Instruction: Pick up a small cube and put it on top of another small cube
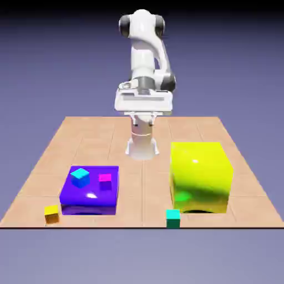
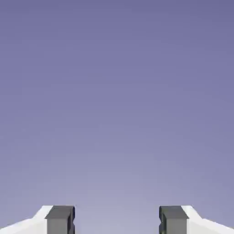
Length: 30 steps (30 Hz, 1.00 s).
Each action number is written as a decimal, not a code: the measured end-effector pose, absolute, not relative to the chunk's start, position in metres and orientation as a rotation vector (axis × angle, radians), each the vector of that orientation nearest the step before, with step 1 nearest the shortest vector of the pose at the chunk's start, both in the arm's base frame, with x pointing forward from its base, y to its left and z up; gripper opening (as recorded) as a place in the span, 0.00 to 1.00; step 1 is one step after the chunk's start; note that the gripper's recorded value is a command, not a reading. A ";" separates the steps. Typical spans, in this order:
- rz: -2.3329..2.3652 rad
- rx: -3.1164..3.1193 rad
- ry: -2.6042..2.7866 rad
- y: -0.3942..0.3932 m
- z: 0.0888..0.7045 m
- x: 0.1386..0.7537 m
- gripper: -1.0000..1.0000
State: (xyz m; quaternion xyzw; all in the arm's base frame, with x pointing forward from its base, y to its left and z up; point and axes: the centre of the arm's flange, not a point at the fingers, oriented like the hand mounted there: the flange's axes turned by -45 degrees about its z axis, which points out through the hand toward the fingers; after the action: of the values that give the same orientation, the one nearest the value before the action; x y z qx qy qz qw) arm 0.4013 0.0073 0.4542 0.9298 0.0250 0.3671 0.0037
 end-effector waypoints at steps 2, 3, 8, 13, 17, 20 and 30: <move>1.044 2.963 0.074 0.012 0.446 0.421 0.50; 0.989 2.985 0.071 0.015 0.442 0.431 0.50; 0.709 3.079 0.057 0.029 0.414 0.476 0.50; 0.418 3.141 0.045 0.047 0.377 0.516 0.50; 0.181 3.166 0.032 0.061 0.343 0.544 0.50; 0.002 3.170 0.020 0.071 0.314 0.561 0.50; -0.588 3.096 -0.011 0.109 0.205 0.597 0.50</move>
State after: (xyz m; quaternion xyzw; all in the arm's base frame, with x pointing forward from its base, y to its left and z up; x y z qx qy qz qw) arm 0.5965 0.1087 0.2053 0.9824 -0.0033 -0.1865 -0.0050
